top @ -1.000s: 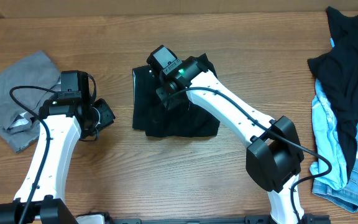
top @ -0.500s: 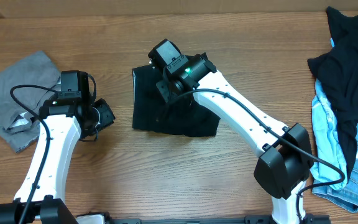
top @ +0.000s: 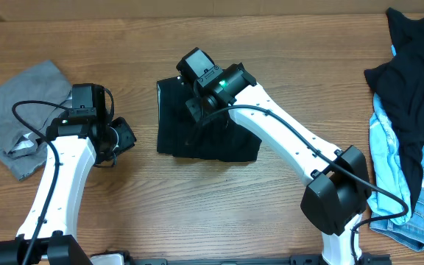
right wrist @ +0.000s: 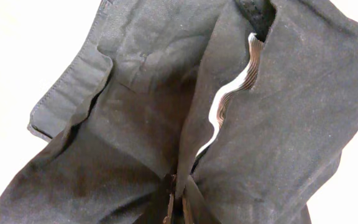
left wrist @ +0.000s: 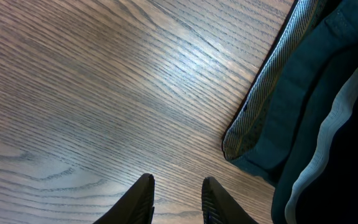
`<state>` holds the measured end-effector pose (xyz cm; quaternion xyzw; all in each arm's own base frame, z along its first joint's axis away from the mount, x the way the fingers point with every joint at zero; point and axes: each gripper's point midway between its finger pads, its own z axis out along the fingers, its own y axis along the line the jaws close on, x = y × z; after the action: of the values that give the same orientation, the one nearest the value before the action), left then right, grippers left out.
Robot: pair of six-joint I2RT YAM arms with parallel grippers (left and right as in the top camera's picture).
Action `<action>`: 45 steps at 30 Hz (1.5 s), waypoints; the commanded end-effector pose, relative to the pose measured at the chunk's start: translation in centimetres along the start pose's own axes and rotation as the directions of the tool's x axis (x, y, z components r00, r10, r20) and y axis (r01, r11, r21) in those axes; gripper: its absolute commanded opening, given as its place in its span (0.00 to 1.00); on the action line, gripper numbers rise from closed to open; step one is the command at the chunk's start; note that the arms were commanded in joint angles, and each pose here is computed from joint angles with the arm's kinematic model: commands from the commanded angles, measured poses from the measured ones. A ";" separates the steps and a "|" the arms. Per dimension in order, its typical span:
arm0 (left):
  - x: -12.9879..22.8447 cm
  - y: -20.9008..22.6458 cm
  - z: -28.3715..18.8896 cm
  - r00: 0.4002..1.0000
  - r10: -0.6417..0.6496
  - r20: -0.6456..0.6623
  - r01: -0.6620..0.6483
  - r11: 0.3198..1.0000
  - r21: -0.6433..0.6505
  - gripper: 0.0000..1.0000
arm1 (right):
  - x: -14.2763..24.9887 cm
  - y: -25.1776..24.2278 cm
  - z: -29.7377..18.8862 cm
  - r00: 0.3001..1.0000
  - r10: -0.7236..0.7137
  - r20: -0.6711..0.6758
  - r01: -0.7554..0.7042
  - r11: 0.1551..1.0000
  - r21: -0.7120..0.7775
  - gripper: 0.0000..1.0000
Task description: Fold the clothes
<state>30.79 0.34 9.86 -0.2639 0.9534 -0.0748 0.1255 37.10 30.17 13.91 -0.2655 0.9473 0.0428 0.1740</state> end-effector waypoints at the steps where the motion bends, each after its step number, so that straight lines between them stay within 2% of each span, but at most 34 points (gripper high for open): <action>1: -0.3 -0.3 -0.7 1.000 0.022 0.020 -0.022 1.000 0.017 0.29 | -1.2 0.3 -2.1 0.998 0.008 0.058 -0.007 1.000 -0.024 0.09; 17: -0.3 -0.3 -0.7 1.000 0.022 0.020 -0.022 1.000 0.017 0.29 | -1.1 0.2 -2.1 0.999 0.009 0.053 -0.007 1.000 -0.023 0.13; 18: -0.3 -0.3 -0.7 1.000 0.022 0.021 -0.022 1.000 0.017 0.29 | -1.0 0.2 -2.1 0.999 0.008 0.051 -0.007 1.000 -0.024 0.16; 19: -0.3 -0.3 -0.7 1.000 0.022 0.020 -0.022 1.000 0.017 0.29 | -0.9 0.6 -2.1 0.999 0.008 0.047 -0.006 0.999 -0.042 0.25; 20: -0.3 -0.3 -0.7 1.000 0.022 0.021 -0.022 1.000 0.017 0.29 | -0.9 1.4 -2.1 0.999 0.008 0.041 -0.004 0.996 -0.090 0.27; 22: -0.4 -0.3 -0.7 1.000 0.022 0.021 -0.022 1.000 0.017 0.29 | -0.8 3.0 -1.4 1.000 0.009 0.029 -0.004 0.985 -0.171 0.49; 27: -0.3 -0.3 -0.7 1.000 0.021 0.019 -0.022 1.000 0.017 0.29 | -1.9 2.8 5.3 0.999 0.029 0.044 -0.024 0.993 -0.118 0.63; 30: -0.3 -0.3 -0.7 1.000 0.021 0.019 -0.022 1.000 0.017 0.29 | -2.8 1.1 8.6 0.996 0.045 0.077 -0.045 0.999 -0.005 0.68; 31: -0.3 -0.3 -0.7 1.000 0.021 0.019 -0.022 1.000 0.017 0.29 | -2.6 -0.1 9.4 0.993 0.092 0.076 -0.096 0.993 0.061 0.74; 33: -0.3 -0.3 -0.7 1.000 0.022 0.019 -0.022 1.000 0.017 0.29 | -2.1 -1.8 10.0 0.984 0.154 0.084 -0.166 0.974 0.157 0.75; 36: -0.3 -0.3 -0.7 1.000 0.022 0.021 -0.022 1.000 0.017 0.30 | -2.2 -2.0 10.1 0.984 0.156 0.086 -0.168 0.972 0.164 0.76; 39: -0.3 -0.3 -0.7 1.000 0.022 0.020 -0.022 1.000 0.018 0.30 | -2.1 -2.0 10.1 0.984 0.155 0.082 -0.167 0.972 0.165 0.75; 43: -0.3 -0.3 -0.7 1.000 0.022 0.020 -0.022 1.000 0.017 0.30 | -1.6 -2.0 10.1 0.986 0.154 0.064 -0.163 0.972 0.167 0.52; 44: -0.3 -0.3 -0.7 1.000 0.022 0.020 -0.022 1.000 0.017 0.30 | -1.4 -2.0 10.1 0.987 0.153 0.056 -0.161 0.972 0.170 0.38; 45: -0.3 -0.3 -0.7 1.000 0.021 0.019 -0.022 1.000 0.017 0.30 | -1.2 -2.0 10.1 0.987 0.153 0.047 -0.159 0.972 0.173 0.17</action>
<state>30.79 0.34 9.87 -0.2639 0.9534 -0.0748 0.1255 42.26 31.05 4.74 -0.1761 0.9621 -0.0142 0.2076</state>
